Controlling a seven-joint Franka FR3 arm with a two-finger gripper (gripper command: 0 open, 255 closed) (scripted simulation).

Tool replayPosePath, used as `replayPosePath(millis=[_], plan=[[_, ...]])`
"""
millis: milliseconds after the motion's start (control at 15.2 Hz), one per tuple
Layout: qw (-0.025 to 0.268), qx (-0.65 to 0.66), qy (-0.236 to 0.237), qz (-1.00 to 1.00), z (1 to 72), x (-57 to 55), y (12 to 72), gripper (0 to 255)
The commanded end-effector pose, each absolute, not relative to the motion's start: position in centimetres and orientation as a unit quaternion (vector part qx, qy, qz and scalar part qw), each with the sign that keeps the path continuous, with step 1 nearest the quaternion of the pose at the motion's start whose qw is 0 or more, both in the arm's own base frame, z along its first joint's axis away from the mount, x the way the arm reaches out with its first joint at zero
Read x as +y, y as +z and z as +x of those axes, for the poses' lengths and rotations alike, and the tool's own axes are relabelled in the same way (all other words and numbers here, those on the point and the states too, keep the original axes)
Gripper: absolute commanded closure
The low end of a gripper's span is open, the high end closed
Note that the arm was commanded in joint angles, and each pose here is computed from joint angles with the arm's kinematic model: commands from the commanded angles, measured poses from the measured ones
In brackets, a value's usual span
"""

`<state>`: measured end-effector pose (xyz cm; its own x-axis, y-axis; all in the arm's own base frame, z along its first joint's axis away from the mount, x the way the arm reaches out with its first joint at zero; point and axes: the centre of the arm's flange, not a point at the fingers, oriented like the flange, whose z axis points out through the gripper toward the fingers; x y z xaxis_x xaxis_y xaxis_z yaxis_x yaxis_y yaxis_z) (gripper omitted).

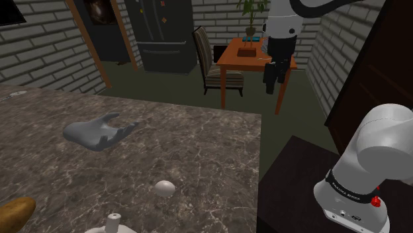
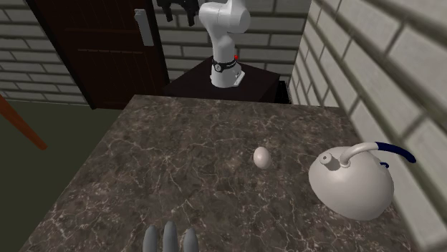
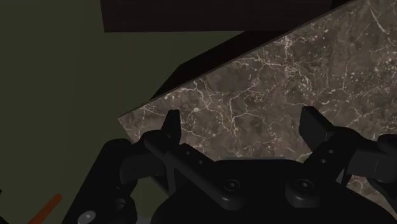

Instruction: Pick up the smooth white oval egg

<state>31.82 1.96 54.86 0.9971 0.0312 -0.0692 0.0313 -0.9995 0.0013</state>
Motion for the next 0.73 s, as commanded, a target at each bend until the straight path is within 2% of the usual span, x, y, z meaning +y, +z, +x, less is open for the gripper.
replayPosePath(millis=[0,660], plan=[[0.001,0.016,-0.035,0.999,31.8,2.0,54.9,0],[0.018,0.001,-0.049,0.999,36.5,13.7,49.4,0]])
